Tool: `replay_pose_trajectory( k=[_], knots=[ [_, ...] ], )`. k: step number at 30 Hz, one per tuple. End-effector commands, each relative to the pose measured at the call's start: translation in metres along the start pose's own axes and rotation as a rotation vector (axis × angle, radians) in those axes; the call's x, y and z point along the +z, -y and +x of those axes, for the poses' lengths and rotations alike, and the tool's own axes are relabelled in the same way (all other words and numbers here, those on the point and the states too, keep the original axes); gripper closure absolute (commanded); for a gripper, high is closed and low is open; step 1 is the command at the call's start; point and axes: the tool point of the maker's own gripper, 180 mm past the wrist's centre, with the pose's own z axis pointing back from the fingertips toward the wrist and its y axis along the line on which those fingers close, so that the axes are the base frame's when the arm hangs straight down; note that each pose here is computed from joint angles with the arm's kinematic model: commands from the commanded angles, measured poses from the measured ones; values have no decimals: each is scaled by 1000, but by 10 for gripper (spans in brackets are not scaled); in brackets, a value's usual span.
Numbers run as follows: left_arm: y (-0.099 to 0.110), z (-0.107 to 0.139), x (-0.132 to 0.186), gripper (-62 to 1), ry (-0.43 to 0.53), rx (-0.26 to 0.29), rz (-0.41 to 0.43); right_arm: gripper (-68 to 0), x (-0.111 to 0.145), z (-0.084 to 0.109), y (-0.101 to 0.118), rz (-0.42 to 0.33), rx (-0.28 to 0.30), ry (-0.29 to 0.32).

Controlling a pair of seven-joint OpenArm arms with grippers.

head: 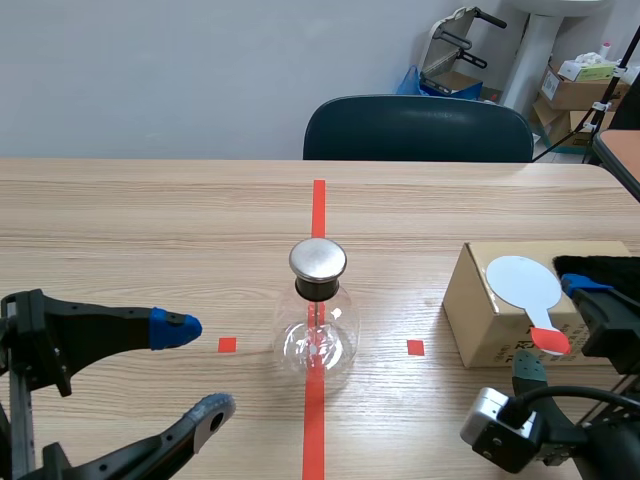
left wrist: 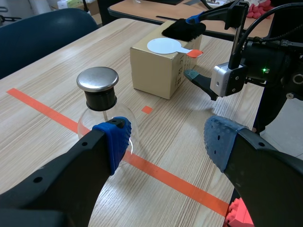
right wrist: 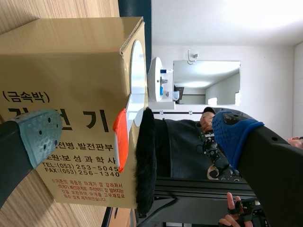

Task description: Do the electroscope experiment

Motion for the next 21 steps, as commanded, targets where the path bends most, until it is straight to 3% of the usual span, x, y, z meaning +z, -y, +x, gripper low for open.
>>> replay_pose_trajectory(
  k=[1,16,21],
  knots=[
    [4,12,-3,-362,42,5,-10,-679,-3,-4,15,-65,29,-5],
    [4,11,-4,-363,36,5,-9,-679,-3,-4,15,-66,30,-5],
    [4,9,-4,-407,25,6,-9,-679,-3,-4,15,-66,30,-5]
  ],
)
